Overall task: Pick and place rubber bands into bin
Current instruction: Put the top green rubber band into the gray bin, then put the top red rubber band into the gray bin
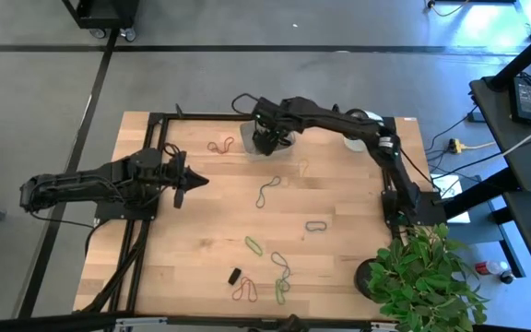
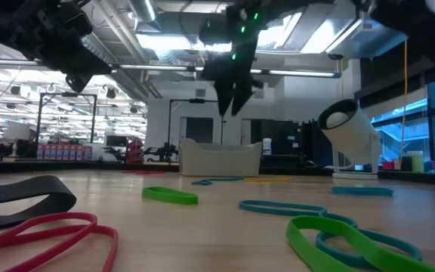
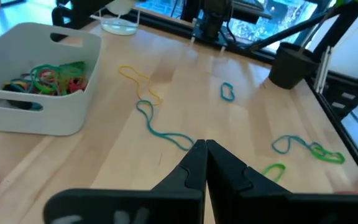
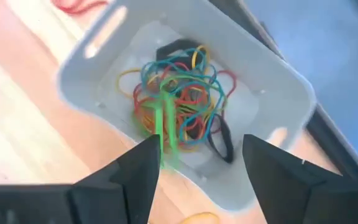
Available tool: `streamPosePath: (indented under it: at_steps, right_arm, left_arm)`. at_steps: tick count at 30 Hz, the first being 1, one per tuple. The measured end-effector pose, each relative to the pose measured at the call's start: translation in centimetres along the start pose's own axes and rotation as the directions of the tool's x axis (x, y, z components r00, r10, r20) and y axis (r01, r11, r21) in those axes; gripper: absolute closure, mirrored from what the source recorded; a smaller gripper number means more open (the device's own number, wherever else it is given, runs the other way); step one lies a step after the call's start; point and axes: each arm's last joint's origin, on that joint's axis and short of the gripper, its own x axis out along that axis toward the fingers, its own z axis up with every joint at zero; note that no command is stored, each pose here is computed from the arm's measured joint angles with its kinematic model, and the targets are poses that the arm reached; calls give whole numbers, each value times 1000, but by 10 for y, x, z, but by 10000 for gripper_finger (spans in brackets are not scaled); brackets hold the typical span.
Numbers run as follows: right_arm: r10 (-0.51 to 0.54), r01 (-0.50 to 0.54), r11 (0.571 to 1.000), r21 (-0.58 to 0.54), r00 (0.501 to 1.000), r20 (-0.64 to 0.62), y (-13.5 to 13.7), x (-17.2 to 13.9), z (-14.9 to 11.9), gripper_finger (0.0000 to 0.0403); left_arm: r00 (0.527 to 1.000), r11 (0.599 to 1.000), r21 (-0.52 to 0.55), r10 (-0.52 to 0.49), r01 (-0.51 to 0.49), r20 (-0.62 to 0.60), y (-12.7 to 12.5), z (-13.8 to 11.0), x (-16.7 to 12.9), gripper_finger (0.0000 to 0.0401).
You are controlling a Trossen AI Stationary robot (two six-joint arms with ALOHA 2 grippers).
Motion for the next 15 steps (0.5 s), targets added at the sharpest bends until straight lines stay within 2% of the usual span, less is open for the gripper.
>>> streamPosePath:
  at_steps: [3, 6, 9, 11, 15]
  right_arm:
    - [-57, 59, 998, -26, 994, 95, 3, -15, -3, 191]
    - [-15, 18, 1000, -16, 981, 196, 1, -20, 3, 211]
    - [11, -7, 1000, -29, 988, 151, -1, -21, -2, 231]
    - [9, -2, 996, -84, 996, 86, 2, -24, -14, 250]
    - [31, -20, 989, -147, 997, 71, 5, -33, -44, 313]
  left_arm:
    - [1000, 1000, -26, 1, -1, 12, 0, 1, 0, 399]
    - [999, 999, -31, 29, -29, 20, 1, 2, 1, 400]
    - [999, 997, -75, 37, -34, 39, 1, 4, 1, 399]
    - [998, 994, -106, 37, -32, 43, 1, 4, 2, 398]
    - [998, 990, -127, 61, -58, 24, 2, 3, 5, 400]
